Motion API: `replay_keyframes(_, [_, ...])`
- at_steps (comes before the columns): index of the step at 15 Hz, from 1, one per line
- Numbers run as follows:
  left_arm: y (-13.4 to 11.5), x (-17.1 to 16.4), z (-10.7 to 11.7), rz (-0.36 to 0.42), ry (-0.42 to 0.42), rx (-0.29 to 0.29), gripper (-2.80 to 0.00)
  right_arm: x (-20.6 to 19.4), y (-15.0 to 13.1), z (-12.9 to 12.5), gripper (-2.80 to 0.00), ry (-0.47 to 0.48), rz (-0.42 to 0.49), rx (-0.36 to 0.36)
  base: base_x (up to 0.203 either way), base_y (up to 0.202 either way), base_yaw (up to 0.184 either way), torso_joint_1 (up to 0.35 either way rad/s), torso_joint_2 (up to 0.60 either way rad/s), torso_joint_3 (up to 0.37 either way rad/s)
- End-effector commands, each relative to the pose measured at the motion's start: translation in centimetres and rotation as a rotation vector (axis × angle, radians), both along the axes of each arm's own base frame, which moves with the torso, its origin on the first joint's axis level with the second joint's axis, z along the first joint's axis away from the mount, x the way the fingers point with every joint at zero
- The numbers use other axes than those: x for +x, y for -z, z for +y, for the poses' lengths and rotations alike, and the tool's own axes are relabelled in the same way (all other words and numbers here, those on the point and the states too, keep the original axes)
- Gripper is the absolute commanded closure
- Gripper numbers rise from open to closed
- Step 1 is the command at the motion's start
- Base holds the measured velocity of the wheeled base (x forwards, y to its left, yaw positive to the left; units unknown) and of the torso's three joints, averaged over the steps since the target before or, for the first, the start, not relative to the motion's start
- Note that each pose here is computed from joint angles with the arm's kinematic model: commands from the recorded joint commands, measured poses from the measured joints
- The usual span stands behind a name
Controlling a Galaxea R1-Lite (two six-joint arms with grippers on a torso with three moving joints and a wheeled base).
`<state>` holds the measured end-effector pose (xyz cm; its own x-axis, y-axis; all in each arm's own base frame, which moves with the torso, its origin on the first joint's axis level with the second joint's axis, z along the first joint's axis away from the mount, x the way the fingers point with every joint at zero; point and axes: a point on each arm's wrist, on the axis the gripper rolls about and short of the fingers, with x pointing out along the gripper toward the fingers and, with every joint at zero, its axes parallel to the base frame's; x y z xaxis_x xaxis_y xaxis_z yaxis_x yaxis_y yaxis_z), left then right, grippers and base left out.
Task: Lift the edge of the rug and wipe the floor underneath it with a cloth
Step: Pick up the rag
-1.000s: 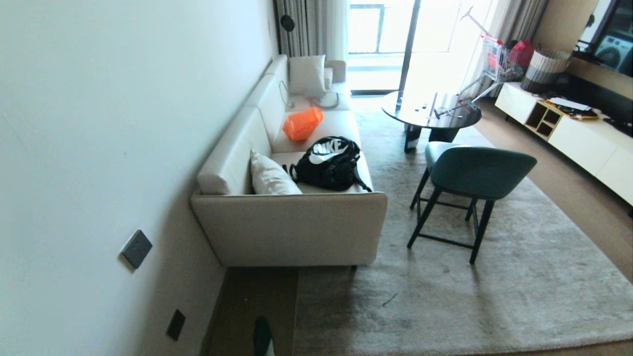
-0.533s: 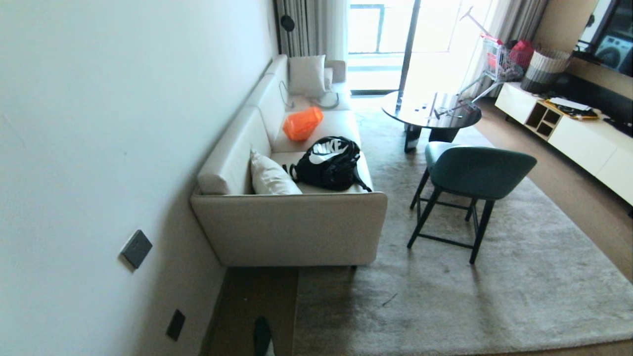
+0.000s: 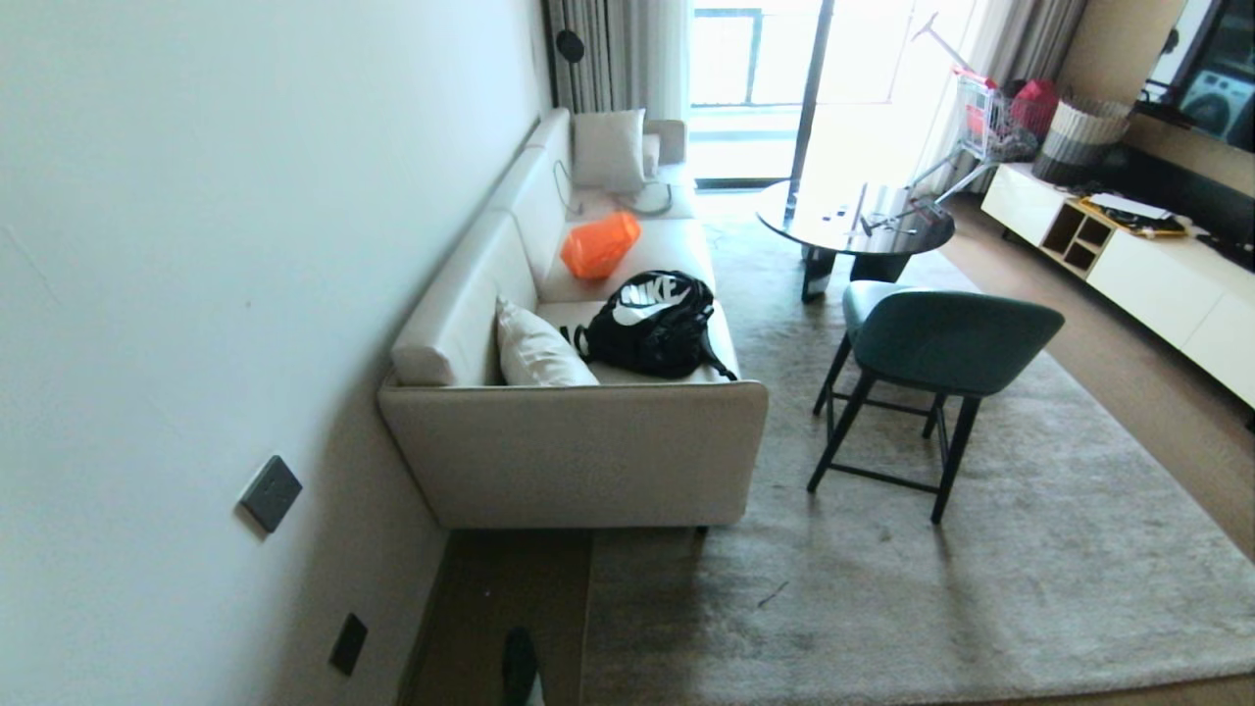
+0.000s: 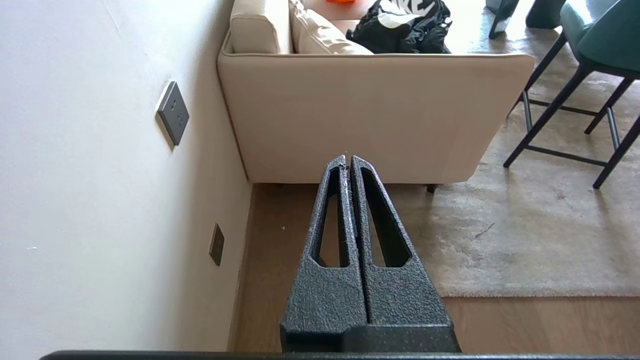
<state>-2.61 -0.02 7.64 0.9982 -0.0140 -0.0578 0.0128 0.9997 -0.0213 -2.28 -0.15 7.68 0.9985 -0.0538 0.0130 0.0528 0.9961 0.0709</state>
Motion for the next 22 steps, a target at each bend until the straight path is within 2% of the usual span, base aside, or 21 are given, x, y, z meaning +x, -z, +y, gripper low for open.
replay_keyframes(1, [0.0, 0.0, 0.0, 0.0, 0.0, -0.001, 0.0, 0.0, -0.01, 0.0, 0.0, 0.0, 0.0, 0.0, 0.0, 0.0, 0.0, 0.0, 0.0, 0.0])
replay_keyframes(22, [0.0, 0.0, 0.0, 0.0, 0.0, -0.001, 0.0, 0.0, -0.01, 0.0, 0.0, 0.0, -0.001, 0.0, 0.0, 0.0, 0.0, 0.0, 0.0, 0.0])
